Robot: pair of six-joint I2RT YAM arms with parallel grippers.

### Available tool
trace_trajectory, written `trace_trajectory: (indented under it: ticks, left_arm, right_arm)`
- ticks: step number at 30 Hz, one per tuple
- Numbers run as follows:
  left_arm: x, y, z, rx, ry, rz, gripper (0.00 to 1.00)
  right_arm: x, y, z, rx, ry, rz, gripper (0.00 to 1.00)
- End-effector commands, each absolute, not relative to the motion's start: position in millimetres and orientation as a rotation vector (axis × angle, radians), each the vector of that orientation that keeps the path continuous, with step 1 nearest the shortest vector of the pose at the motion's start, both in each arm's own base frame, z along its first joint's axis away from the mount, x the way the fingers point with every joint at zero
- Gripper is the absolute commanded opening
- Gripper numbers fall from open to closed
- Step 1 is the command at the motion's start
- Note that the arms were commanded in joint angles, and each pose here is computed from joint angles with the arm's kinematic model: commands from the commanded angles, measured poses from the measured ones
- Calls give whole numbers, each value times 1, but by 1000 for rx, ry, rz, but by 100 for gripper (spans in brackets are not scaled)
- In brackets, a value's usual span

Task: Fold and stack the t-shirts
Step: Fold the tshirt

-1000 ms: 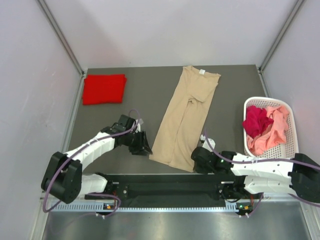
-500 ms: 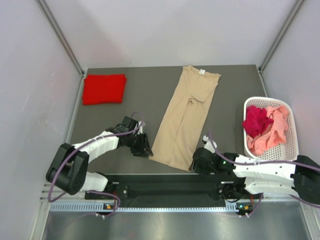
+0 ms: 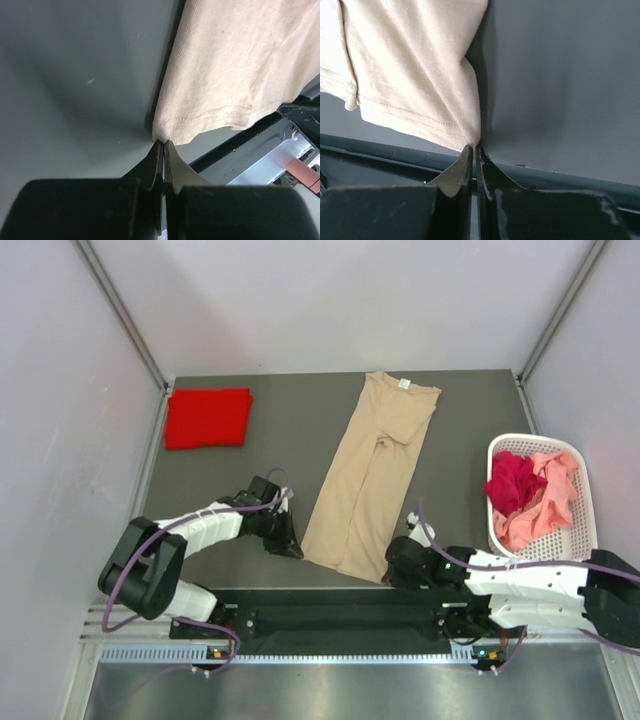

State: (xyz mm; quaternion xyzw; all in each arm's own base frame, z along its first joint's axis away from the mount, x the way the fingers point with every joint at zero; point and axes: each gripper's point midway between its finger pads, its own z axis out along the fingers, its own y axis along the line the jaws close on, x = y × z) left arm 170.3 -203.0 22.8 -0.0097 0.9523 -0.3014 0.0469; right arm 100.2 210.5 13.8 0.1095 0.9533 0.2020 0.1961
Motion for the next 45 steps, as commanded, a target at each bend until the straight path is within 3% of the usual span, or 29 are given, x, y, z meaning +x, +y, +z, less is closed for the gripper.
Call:
trace_trajectory:
  ticks: [1,10,27,38,45]
  left_arm:
    - [168,-213,28,-9,2892,-996,0]
    - [152,-220,63,-66,2873,-975,0]
    - [118,-238,63,-38,2939,-966,0]
    - [146,-264,70,48,2927,-988,0]
    - [195,-279,87,86,2879,-903,0]
  right_arm:
    - [96,196,8,302,2688,497,0]
    - [78,173,15,257,2732,490,0]
    - [53,157,42,172,2790,540,0]
    - [85,162,63,91,2709,321,0]
    - [127,151,81,76,2624,200,0]
